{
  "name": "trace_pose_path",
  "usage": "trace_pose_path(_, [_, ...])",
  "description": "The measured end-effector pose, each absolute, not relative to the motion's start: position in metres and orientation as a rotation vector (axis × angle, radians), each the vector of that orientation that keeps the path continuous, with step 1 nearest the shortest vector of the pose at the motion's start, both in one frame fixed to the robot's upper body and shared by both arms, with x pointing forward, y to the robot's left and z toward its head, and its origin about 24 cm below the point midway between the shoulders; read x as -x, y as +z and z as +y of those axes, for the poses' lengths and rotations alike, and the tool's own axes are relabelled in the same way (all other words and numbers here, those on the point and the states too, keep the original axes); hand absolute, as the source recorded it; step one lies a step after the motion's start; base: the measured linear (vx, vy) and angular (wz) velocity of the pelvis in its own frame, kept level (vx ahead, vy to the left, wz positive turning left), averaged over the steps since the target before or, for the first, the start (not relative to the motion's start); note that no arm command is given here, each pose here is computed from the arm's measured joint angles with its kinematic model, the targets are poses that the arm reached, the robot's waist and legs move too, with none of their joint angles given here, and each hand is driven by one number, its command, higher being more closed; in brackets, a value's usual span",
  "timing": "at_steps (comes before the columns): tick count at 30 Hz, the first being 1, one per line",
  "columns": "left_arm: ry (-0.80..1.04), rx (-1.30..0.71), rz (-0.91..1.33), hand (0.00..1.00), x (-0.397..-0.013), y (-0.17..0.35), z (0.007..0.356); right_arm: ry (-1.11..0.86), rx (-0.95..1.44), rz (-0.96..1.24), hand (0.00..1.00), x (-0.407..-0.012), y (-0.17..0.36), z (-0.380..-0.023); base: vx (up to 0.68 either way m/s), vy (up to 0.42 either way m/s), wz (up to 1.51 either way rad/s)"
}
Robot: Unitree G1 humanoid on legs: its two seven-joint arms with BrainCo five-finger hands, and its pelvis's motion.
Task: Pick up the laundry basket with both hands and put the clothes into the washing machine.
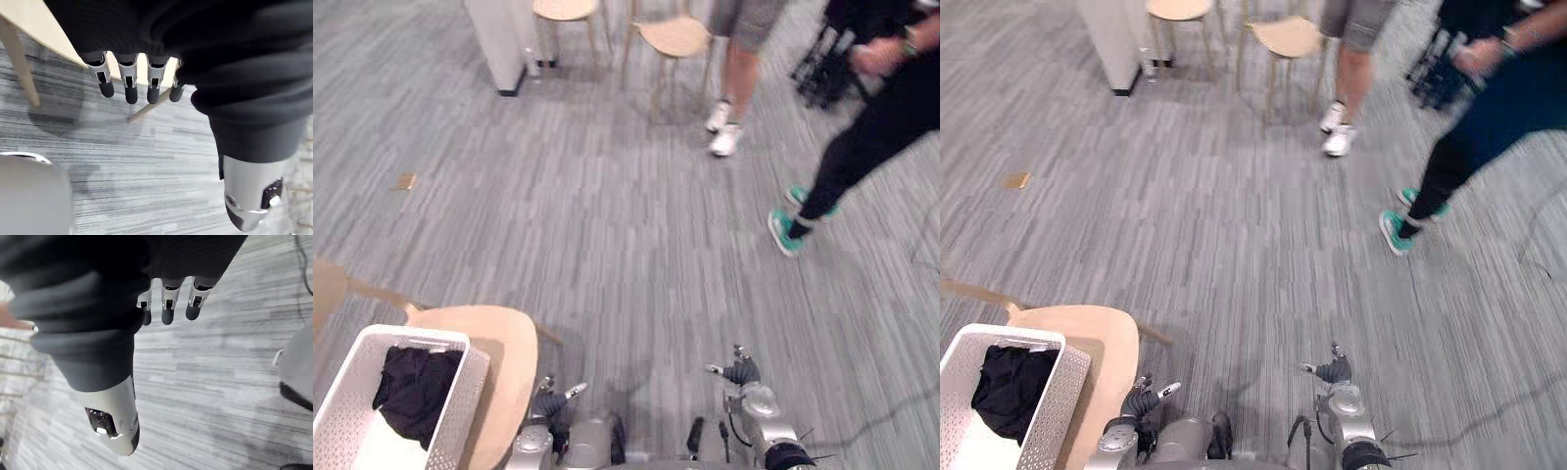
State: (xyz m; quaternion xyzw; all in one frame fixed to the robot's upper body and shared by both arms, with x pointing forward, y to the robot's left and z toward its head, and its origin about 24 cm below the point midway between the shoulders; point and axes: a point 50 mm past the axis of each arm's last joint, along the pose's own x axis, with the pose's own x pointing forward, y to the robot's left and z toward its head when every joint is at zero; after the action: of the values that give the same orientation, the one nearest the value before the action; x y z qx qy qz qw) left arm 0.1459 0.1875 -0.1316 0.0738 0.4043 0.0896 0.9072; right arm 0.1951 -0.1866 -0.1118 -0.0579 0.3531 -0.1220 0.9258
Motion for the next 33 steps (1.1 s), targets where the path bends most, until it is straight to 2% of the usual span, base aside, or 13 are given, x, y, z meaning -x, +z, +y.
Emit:
trace_pose_path(3, [0.168,-0.151,0.794,0.0,-0.163,-0.126,0.18,-0.265,0.121,0.699,0.0,-0.194,-0.108,-0.191,0.36,-0.223,2.32])
trace_pose_path(5, [0.156,-0.142,0.751,0.0,-0.179,-0.119,0.171,-0.331,0.087,0.725,0.0,-0.176,-0.113,-0.196,0.4,-0.348,2.78])
trace_pose_path(8, [0.145,-0.077,0.757,0.0,-0.173,-0.121,0.145,-0.347,0.126,0.666,0.0,-0.187,-0.101,-0.211,0.33,-0.373,1.71])
trace_pose_path(14, [0.073,-0.104,0.749,0.0,-0.174,-0.121,0.132,-0.402,0.132,0.624,0.0,-0.19,-0.094,-0.227,0.09,-0.167,2.03])
trace_pose_path(17, [0.054,-0.162,0.771,0.0,-0.169,-0.124,0.142,-0.424,0.126,0.623,0.0,-0.192,-0.093,-0.232,0.07,0.142,1.27])
trace_pose_path(21, [0.064,-0.217,0.819,0.0,-0.154,-0.131,0.164,-0.416,0.094,0.66,0.0,-0.184,-0.101,-0.221,0.08,0.174,0.86])
trace_pose_path(27, [0.072,-0.261,0.898,0.0,-0.137,-0.141,0.178,-0.401,0.165,0.665,0.0,-0.185,-0.099,-0.228,0.09,0.19,0.7])
trace_pose_path(33, [0.091,-0.276,0.919,0.0,-0.133,-0.143,0.187,-0.384,0.265,0.499,0.0,-0.21,-0.066,-0.24,0.16,-0.034,0.92])
